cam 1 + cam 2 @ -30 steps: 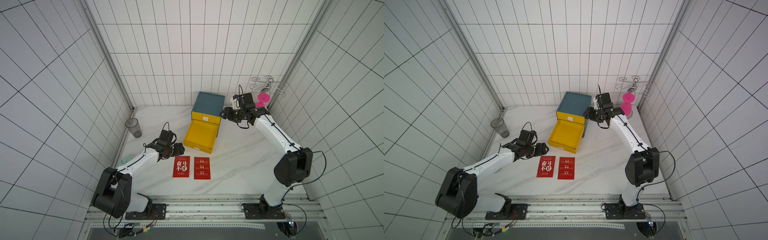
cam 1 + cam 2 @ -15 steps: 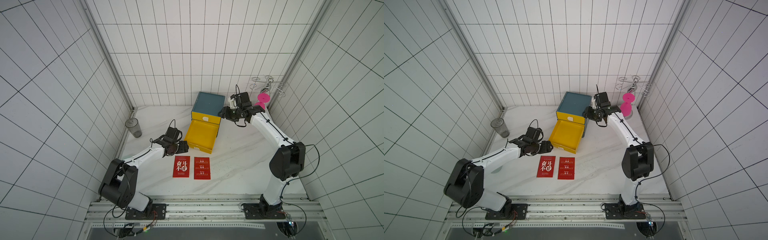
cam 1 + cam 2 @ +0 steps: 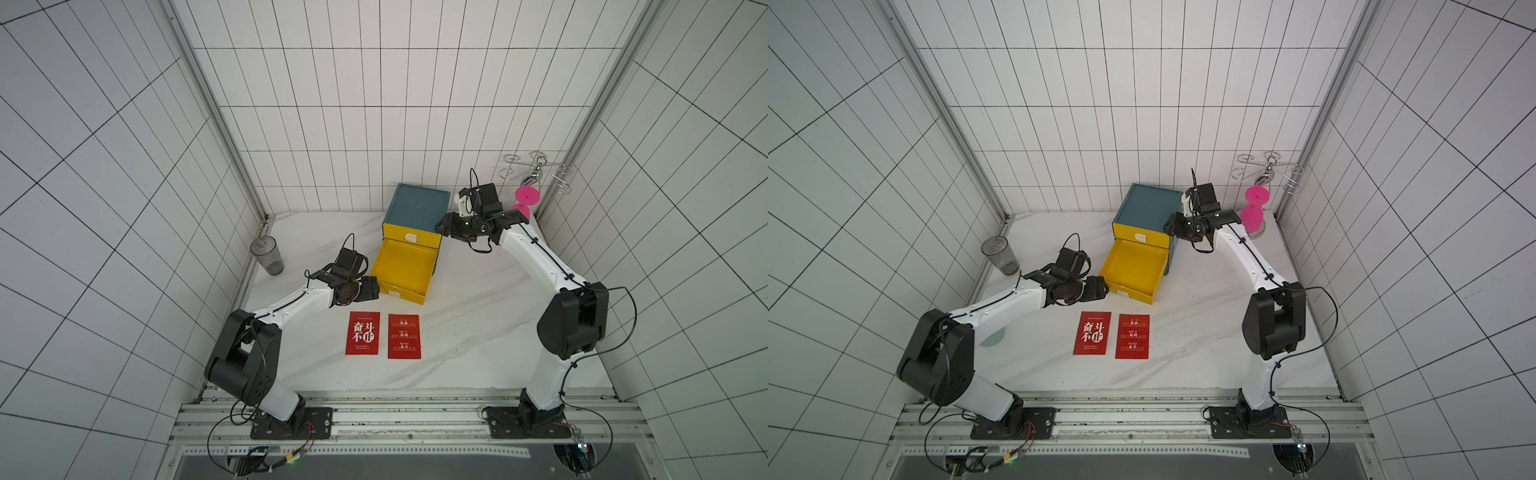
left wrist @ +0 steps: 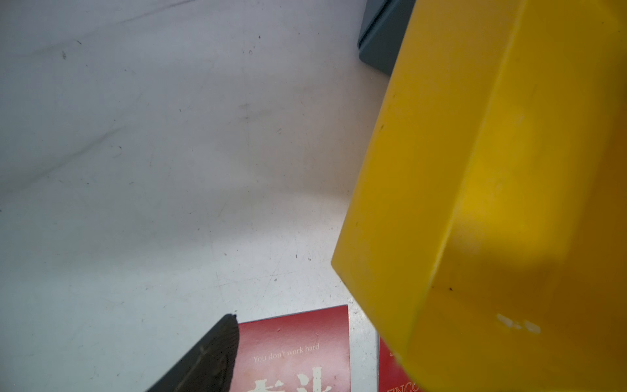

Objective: Take the postcards out of the drawer
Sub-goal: Close the drawer in the storage box.

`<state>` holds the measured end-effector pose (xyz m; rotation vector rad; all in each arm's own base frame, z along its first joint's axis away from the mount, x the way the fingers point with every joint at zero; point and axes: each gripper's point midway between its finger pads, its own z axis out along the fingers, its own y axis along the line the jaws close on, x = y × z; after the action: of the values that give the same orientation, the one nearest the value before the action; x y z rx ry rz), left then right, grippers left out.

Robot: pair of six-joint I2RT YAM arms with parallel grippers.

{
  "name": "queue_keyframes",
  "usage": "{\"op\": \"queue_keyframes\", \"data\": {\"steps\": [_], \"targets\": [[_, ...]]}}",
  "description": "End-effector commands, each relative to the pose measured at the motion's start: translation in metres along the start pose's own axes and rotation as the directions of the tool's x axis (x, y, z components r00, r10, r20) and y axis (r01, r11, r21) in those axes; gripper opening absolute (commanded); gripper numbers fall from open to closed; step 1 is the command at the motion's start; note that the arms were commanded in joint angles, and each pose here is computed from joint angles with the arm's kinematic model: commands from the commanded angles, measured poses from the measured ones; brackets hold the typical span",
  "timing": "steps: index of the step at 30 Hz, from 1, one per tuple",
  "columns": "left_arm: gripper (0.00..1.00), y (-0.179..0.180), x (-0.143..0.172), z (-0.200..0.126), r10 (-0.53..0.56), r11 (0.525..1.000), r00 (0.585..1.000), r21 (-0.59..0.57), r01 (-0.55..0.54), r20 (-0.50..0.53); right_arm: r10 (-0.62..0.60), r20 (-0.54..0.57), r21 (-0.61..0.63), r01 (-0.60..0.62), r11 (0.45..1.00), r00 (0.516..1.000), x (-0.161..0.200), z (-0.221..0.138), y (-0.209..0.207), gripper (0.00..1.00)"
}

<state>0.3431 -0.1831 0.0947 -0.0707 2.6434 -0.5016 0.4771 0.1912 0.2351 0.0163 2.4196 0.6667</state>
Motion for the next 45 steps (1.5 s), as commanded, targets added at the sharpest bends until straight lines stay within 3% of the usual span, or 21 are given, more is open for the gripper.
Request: {"op": "queue_keyframes", "data": {"steps": [1,18,25,45], "targets": [[0.83,-0.011,-0.022,-0.001,0.010,1.000,0.998,0.012,-0.011,0.060,0.005,-0.078,0.065,0.000,0.998,0.997,0.017,0.016,-0.021,0.54],[0.83,-0.035,-0.062,0.030,0.005,1.000,0.997,0.029,-0.007,0.074,0.026,-0.105,0.064,-0.020,0.998,0.994,0.026,0.021,-0.024,0.54],[0.83,-0.045,-0.079,0.051,-0.025,0.997,0.997,0.068,0.020,0.069,0.035,-0.101,0.062,-0.028,0.998,0.994,0.025,0.021,-0.024,0.54],[0.83,-0.054,-0.142,0.063,-0.088,0.972,0.980,0.229,0.046,0.179,0.057,-0.087,0.081,-0.050,0.995,0.995,0.017,0.021,-0.036,0.53]]}}
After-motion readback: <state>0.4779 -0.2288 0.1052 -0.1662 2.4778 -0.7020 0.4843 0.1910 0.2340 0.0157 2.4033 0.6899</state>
